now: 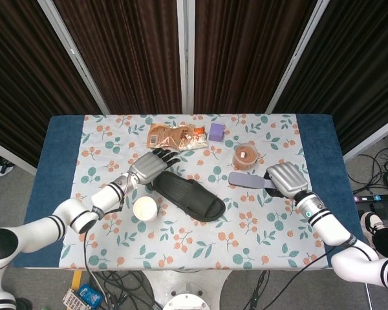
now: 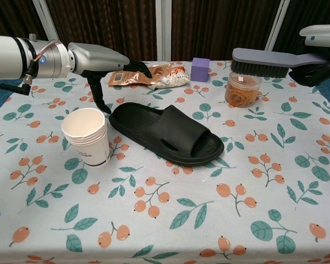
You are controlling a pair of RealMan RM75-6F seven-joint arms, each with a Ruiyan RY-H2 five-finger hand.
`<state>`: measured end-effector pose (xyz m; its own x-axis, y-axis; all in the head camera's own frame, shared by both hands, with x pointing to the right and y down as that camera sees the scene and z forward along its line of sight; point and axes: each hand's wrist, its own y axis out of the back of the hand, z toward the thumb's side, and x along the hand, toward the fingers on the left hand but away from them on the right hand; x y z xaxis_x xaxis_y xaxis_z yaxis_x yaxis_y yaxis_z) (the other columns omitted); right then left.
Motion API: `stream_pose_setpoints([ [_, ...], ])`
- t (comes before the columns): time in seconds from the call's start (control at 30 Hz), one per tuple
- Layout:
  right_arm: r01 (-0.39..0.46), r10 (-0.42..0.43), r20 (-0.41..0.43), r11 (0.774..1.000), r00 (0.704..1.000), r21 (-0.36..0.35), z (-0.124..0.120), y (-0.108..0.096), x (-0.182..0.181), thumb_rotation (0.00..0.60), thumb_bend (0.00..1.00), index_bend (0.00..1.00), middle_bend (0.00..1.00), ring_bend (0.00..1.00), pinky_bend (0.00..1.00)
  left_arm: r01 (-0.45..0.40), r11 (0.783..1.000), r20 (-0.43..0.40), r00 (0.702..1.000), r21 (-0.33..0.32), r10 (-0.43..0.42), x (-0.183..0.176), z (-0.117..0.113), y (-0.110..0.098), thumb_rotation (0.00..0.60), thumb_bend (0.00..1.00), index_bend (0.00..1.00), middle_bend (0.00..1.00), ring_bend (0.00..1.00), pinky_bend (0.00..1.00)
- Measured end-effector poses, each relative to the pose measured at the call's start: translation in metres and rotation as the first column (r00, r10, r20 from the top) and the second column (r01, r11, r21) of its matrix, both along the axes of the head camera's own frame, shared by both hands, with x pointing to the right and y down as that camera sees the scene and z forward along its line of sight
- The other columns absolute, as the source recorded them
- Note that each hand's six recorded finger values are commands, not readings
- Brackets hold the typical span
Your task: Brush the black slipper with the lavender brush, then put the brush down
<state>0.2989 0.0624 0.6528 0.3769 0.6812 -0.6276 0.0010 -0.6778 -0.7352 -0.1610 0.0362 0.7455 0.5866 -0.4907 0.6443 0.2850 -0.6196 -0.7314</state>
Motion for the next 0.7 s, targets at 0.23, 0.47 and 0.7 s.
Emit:
stream_pose_setpoints([
  [0.23,-0.009,0.009,-0.012,1.000,1.000,-0.009,0.003,0.000,0.004,0.600,0.51,1.00,1.00,1.00,1.00,-0.047,0.999,0.004,0.999,-0.009,0.047,0.004,0.016,0.013,0.600,0.19,0.13,0.12,0.05,0.11],
  [0.47,-0.004,0.003,-0.027,0.999,1.000,-0.037,0.012,0.006,0.004,0.600,0.51,1.00,1.00,1.00,1.00,-0.065,0.997,0.001,0.998,-0.038,0.065,0.009,0.026,0.022,0.600,0.19,0.13,0.12,0.05,0.11],
  [0.7,0.027,-0.028,-0.021,0.998,0.999,-0.058,0.020,0.014,-0.007,0.600,0.51,1.00,1.00,1.00,1.00,-0.073,0.995,0.034,0.997,-0.075,0.076,0.012,0.040,0.026,0.600,0.19,0.14,0.13,0.05,0.12],
])
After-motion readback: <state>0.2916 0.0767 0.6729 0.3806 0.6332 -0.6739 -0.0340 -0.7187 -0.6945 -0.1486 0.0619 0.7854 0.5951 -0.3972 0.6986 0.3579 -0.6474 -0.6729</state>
